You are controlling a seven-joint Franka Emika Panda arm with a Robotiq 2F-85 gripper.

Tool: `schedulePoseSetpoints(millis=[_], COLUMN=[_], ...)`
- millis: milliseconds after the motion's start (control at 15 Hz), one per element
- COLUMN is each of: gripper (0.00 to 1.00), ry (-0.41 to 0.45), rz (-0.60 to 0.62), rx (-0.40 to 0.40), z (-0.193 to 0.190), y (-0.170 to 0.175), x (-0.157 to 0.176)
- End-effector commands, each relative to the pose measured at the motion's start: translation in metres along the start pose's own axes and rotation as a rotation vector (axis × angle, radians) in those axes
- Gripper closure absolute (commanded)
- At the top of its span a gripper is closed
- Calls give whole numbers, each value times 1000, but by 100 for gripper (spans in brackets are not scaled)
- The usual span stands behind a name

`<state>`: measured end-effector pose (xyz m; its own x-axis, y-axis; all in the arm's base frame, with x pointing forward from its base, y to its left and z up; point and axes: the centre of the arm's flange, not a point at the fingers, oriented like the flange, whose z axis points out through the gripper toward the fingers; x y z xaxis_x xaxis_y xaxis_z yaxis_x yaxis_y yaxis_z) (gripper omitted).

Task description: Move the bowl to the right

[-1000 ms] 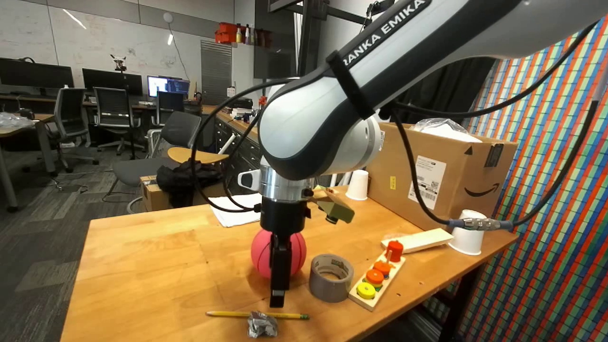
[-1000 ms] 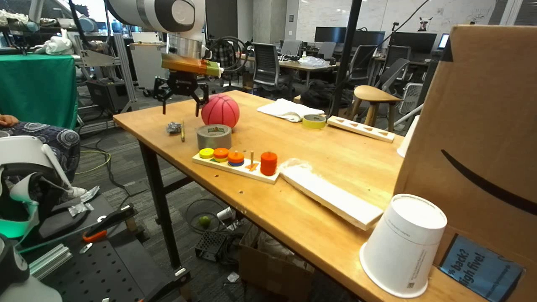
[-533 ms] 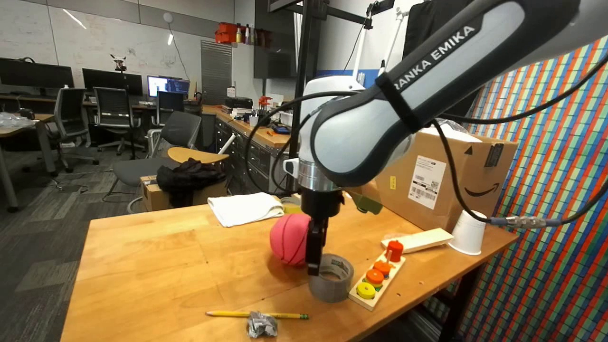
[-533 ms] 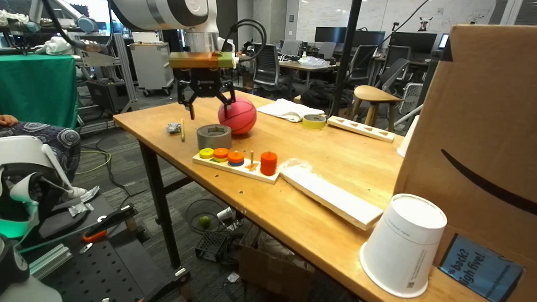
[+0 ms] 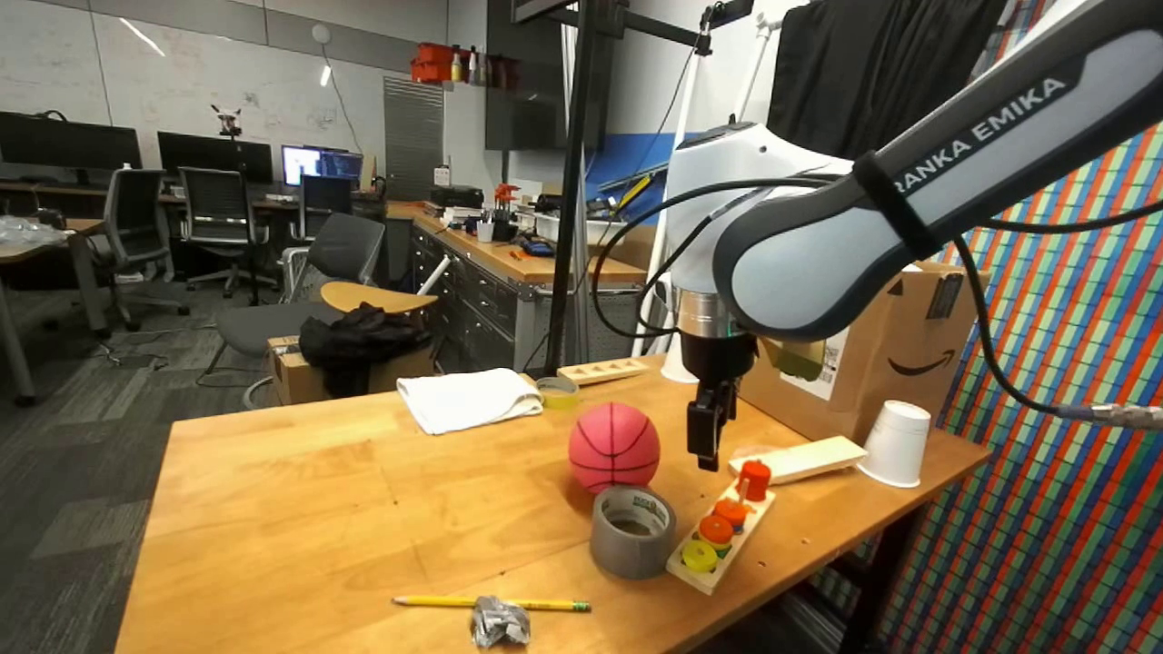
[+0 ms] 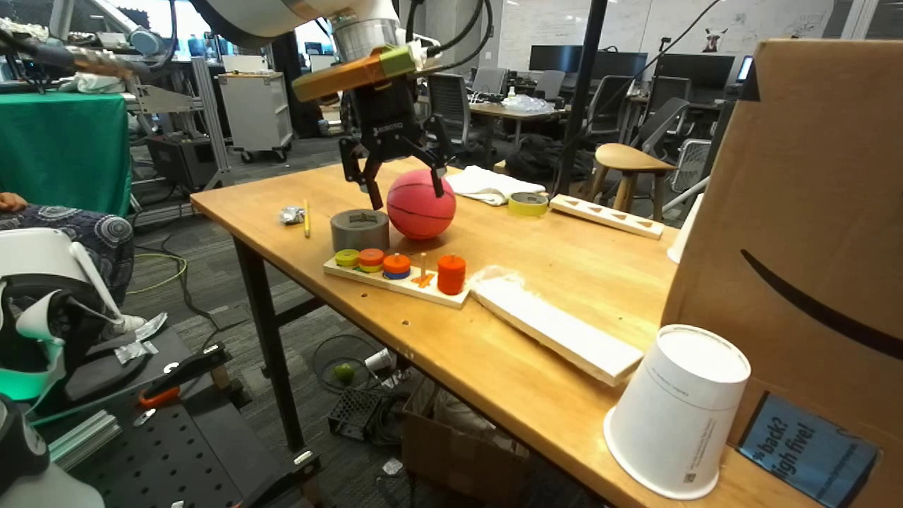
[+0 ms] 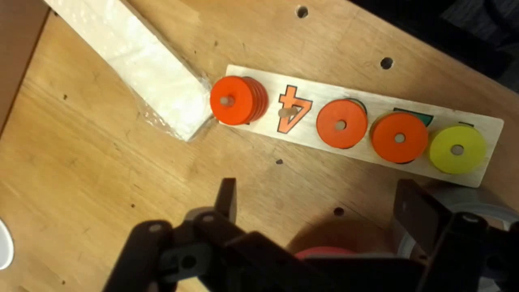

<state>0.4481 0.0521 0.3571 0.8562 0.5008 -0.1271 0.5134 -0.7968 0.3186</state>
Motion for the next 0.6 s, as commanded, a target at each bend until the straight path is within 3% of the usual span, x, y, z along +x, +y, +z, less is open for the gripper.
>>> schedulePoseSetpoints(millis=[0,400,533], gripper=[0,0,0], ry=[-20,40,53], rz=[34,-59,-90], rx=[-62,-79,-34], z=[-23,-59,-63], y=[-36,-98,-112], x=[-10,1,5])
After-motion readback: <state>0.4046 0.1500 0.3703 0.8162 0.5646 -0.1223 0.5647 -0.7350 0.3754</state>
